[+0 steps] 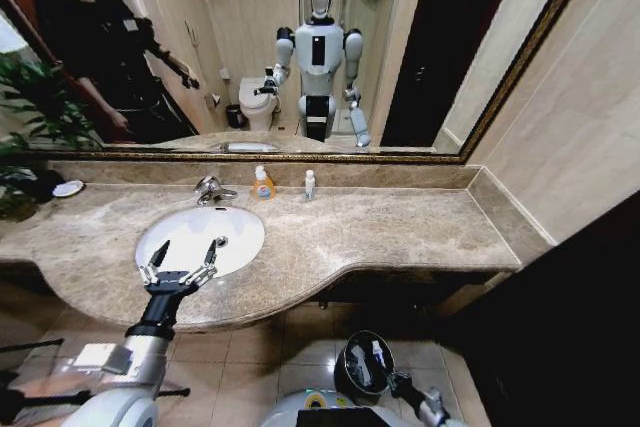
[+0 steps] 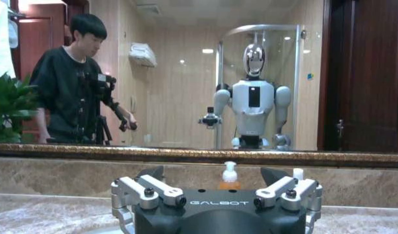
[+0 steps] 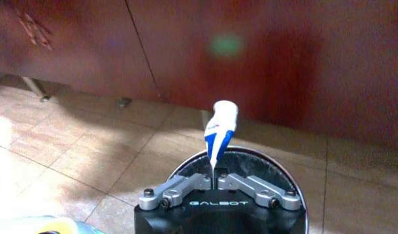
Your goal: Pick up the trash from the sink and place it in the trash bin.
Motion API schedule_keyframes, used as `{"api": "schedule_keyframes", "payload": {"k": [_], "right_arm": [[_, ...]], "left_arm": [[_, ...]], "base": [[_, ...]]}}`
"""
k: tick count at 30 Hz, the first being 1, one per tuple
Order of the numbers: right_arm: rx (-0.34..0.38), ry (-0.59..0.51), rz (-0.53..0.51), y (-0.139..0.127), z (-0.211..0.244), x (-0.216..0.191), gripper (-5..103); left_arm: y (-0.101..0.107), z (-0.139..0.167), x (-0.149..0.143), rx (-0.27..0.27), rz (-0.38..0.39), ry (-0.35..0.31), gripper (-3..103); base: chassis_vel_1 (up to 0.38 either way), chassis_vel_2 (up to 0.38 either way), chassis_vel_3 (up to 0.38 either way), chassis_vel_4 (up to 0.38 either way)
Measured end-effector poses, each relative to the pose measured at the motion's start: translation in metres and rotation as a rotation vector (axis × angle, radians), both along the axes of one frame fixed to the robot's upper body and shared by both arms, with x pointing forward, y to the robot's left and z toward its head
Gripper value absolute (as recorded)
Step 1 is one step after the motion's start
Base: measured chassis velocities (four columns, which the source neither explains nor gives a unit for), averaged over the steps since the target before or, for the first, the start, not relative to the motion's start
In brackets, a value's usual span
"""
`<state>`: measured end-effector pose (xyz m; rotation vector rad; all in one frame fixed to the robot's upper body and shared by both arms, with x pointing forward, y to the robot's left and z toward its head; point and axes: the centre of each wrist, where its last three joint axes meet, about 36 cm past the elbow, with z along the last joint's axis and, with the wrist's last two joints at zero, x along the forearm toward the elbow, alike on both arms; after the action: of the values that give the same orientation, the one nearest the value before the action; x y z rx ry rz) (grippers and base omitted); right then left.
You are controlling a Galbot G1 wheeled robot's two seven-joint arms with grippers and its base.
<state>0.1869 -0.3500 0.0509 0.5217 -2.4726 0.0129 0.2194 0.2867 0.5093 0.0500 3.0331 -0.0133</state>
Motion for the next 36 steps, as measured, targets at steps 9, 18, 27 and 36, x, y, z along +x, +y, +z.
{"api": "schedule_keyframes", "payload": {"k": [9, 18, 27, 36], "right_arm": [[-0.051, 0.020, 0.042, 0.008, -0.007, -0.014, 33], [0.115, -0.233, 0.110, -0.035, 0.064, 0.015, 67], [0.326, -0.621, 0.202, -0.062, 0.286, 0.116, 97], [0.322, -0.616, 0.086, 0.093, 0.361, 0.221, 100]], "left_arm": [[0.000, 0.000, 0.000, 0.000, 0.000, 0.000, 100], [0.000, 0.000, 0.000, 0.000, 0.000, 0.000, 100], [0.000, 0.000, 0.000, 0.000, 0.000, 0.000, 100], [0.000, 0.000, 0.000, 0.000, 0.000, 0.000, 100]], "base": [[0.000, 0.000, 0.000, 0.000], [0.000, 0.000, 0.000, 0.000], [0.000, 0.000, 0.000, 0.000], [0.000, 0.000, 0.000, 0.000]]}}
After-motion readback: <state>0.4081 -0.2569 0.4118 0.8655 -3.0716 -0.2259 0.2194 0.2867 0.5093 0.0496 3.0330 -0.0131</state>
